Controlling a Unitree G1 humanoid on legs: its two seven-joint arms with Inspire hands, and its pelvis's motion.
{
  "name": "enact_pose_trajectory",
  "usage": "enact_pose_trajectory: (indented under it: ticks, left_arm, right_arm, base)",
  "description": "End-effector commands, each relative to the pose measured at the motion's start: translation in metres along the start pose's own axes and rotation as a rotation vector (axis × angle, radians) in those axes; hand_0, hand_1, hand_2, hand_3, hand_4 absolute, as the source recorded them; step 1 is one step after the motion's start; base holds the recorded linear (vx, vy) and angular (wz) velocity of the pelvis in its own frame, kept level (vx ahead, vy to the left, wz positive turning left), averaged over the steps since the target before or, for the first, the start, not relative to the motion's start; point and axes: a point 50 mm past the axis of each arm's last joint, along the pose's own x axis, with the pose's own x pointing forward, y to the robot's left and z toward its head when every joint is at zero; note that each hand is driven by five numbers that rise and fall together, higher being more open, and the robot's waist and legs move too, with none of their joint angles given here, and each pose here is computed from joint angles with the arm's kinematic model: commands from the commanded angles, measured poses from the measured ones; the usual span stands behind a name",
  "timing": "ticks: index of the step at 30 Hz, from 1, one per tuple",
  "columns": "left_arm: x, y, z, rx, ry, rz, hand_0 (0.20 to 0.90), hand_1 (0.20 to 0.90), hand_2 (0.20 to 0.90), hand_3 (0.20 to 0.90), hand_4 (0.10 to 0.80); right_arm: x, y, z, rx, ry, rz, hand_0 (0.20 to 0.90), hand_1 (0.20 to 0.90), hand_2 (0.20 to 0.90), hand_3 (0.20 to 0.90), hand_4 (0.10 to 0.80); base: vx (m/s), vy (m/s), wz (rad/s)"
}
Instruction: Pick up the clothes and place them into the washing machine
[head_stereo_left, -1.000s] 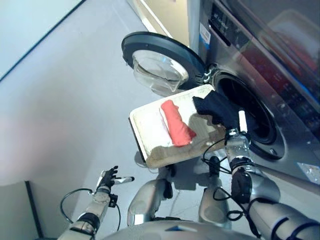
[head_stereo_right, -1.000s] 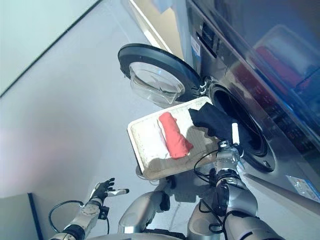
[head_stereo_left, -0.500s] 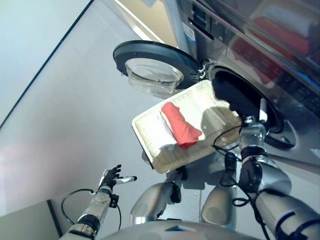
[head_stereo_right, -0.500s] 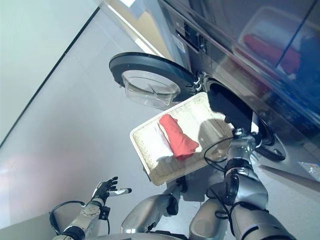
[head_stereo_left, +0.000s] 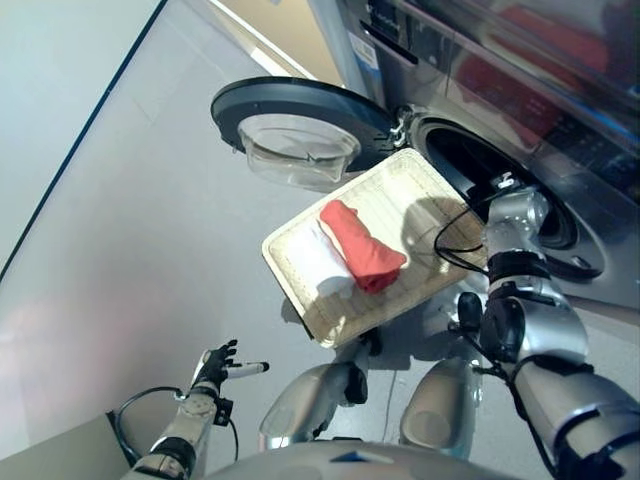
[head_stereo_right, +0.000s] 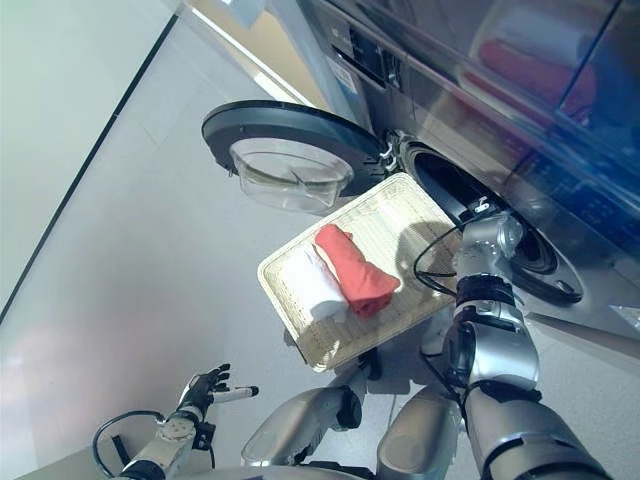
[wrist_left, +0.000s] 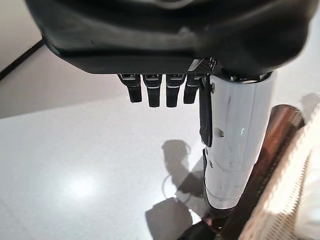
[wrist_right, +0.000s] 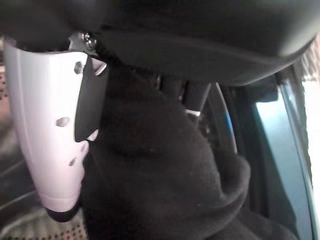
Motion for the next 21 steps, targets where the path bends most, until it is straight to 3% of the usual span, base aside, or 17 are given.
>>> enact_pose_trajectory:
  ticks: [1, 11, 21]
  left_arm:
    - [0.002, 0.019, 0.001, -0.022, 0.011, 0.095, 0.9, 0.9, 0.9, 0.9, 0.8]
    - [0.001, 0.014, -0.002, -0.05, 0.022, 0.099, 0.9, 0.9, 0.9, 0.9, 0.8]
    - [0.002, 0.011, -0.002, -0.028, 0.029, 0.082, 0.9, 0.9, 0.9, 0.9, 0.8]
  right_arm:
    - [-0.048, 0.15, 0.203, 0.122, -0.602, 0.467, 0.9, 0.9, 0.9, 0.9, 0.8]
    - [-0.02, 0.126, 0.168, 0.148, -0.444, 0.374, 0.9, 0.9, 0.9, 0.9, 0.8]
    - [-0.013, 0.119, 0.138, 0.225, -0.32, 0.33, 0.9, 0.9, 0.9, 0.9, 0.8]
  base:
    - [0.011, -0.012, -0.09]
    - [-0.001, -0.01, -0.01]
    - [-0.005, -0.003, 0.02]
